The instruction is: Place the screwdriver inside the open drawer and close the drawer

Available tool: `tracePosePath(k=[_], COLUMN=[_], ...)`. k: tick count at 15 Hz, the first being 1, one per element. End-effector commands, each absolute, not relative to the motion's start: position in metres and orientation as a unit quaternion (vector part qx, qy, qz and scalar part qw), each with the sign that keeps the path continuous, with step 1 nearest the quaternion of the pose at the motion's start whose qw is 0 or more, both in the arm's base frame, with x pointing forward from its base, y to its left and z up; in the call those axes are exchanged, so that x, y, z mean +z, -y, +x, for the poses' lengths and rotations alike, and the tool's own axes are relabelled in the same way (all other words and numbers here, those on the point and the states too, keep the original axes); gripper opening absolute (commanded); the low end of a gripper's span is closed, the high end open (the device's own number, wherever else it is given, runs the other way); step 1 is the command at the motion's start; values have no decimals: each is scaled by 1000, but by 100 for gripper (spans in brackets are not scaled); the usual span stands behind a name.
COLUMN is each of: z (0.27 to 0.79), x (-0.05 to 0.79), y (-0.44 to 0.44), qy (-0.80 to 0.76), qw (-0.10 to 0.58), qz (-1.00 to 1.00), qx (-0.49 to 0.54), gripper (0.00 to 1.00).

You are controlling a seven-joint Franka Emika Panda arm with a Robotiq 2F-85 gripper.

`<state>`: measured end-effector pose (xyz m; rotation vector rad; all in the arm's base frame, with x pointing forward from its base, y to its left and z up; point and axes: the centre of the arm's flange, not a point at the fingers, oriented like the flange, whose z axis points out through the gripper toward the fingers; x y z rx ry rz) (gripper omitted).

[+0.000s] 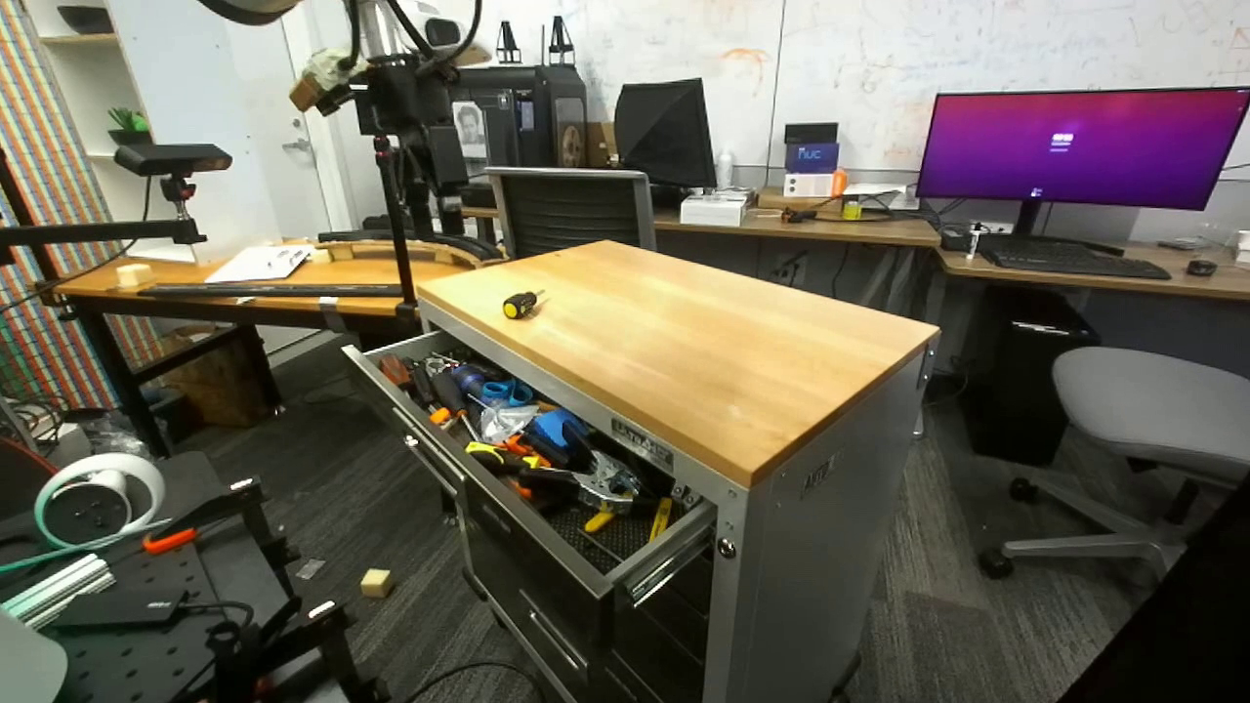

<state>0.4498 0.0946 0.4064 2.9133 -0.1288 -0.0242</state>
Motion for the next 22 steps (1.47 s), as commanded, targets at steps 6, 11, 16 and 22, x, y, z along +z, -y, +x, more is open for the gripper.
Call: tracePosePath(k=[6, 11, 16, 22], z=[536, 555, 572, 569], x=[344, 313, 295, 282], y=[-131, -156, -162, -148], qy=[26, 32, 34, 47], qw=[73, 76, 48, 25], qz=[997, 995, 997, 998], qx=[12, 61, 55, 44], gripper=[100, 100, 100, 100])
